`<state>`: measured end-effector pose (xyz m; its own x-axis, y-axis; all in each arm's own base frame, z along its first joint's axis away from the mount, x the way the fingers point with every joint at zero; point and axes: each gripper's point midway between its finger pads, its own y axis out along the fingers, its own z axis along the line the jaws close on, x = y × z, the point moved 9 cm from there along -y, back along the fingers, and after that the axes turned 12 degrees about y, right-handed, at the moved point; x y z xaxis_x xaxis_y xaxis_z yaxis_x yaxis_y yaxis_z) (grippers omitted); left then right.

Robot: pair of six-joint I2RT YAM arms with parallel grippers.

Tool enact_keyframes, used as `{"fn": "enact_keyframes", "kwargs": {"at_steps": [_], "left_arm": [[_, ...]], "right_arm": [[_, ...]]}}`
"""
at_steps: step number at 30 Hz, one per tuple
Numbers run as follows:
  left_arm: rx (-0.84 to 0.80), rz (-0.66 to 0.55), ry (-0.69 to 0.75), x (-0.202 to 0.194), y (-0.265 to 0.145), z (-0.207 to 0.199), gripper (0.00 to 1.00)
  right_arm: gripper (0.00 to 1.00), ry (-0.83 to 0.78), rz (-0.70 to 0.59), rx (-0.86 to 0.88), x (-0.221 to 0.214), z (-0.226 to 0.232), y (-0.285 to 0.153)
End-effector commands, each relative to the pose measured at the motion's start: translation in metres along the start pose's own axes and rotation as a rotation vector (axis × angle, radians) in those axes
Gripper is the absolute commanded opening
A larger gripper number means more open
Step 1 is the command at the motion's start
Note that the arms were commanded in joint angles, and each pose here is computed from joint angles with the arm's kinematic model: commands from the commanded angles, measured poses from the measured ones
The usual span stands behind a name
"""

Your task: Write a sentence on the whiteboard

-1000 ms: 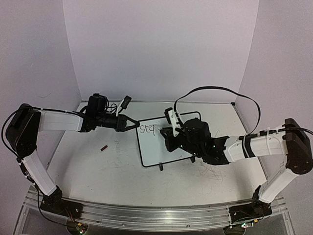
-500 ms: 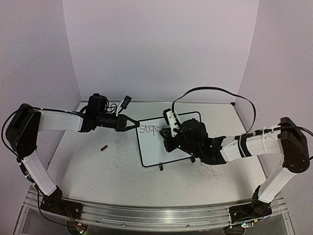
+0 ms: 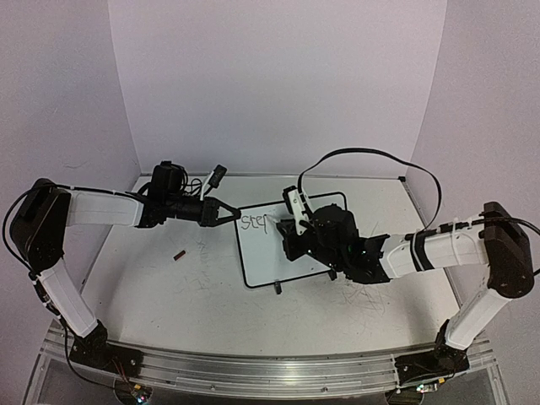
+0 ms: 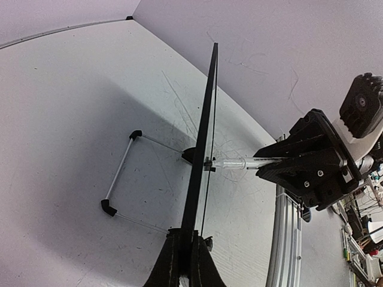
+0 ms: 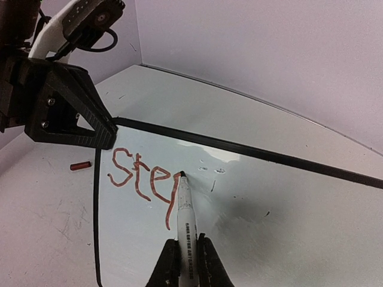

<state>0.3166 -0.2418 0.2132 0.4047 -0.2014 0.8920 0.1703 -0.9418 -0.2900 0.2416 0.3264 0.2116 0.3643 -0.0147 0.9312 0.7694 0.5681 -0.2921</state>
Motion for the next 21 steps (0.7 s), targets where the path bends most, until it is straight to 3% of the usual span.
{"fn": "enact_keyframes", "kwargs": {"at_steps": [1,21], "left_arm": [[0.036,-0.036,0.05,0.014,-0.009,-0.003,0.0],[0.036,-0.033,0.047,0.013,-0.008,-0.002,0.0]], "right_arm": [[0.0,0.027,-0.034,-0.081,0.009,-0.01,-0.003],[0.0,0.025,0.023,-0.042,-0.006,-0.013,-0.01]]}}
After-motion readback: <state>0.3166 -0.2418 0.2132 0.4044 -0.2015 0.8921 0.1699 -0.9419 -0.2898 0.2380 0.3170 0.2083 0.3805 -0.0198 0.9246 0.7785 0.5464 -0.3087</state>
